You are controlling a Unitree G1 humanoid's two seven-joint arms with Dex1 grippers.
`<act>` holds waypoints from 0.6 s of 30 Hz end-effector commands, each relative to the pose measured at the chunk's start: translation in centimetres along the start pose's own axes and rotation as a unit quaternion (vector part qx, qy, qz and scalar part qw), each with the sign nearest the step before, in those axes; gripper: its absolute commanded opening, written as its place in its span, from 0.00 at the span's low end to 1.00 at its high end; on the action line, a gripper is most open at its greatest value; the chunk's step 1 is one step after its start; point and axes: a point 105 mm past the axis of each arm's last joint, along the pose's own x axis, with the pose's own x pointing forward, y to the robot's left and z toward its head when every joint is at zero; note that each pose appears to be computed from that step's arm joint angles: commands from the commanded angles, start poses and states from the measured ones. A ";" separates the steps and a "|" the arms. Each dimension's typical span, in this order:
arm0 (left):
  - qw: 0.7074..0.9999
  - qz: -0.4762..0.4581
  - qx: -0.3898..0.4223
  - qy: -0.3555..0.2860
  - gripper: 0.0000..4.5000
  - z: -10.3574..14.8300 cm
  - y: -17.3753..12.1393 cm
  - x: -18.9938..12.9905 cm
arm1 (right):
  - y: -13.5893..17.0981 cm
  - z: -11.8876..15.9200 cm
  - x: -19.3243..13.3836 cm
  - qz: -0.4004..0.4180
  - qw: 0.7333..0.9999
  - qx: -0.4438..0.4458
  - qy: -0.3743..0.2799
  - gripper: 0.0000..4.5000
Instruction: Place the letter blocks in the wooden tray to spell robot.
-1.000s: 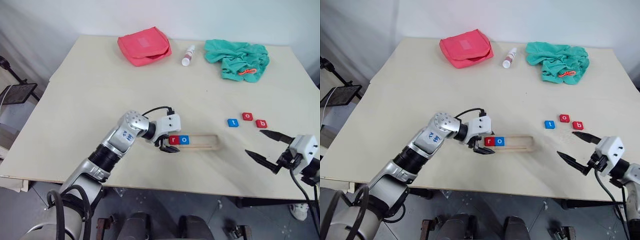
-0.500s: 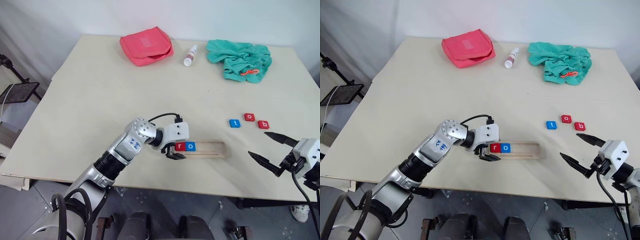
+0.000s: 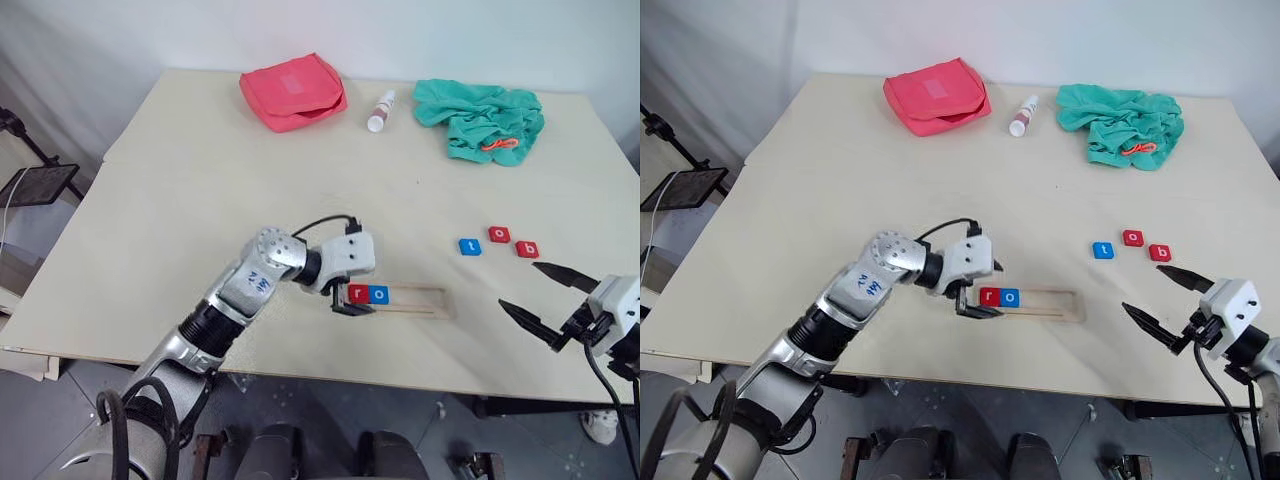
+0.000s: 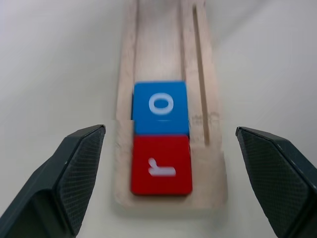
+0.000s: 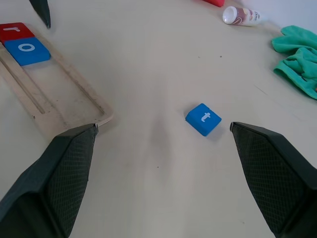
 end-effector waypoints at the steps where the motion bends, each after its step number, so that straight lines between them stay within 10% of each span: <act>1: 0.991 0.014 0.010 -0.133 1.00 3.7 0.6 -2.5 | -0.8 1.3 -0.4 -0.030 0.999 -0.004 -0.021 1.00; 9: 0.965 0.094 -0.014 -0.244 1.00 2.5 4.6 -9.0 | -0.7 0.3 -0.4 -0.126 0.989 0.069 -0.019 1.00; 18: 0.947 0.106 0.022 -0.304 1.00 -2.2 2.0 -11.7 | -0.8 -0.9 0.3 -0.201 0.975 0.094 0.002 1.00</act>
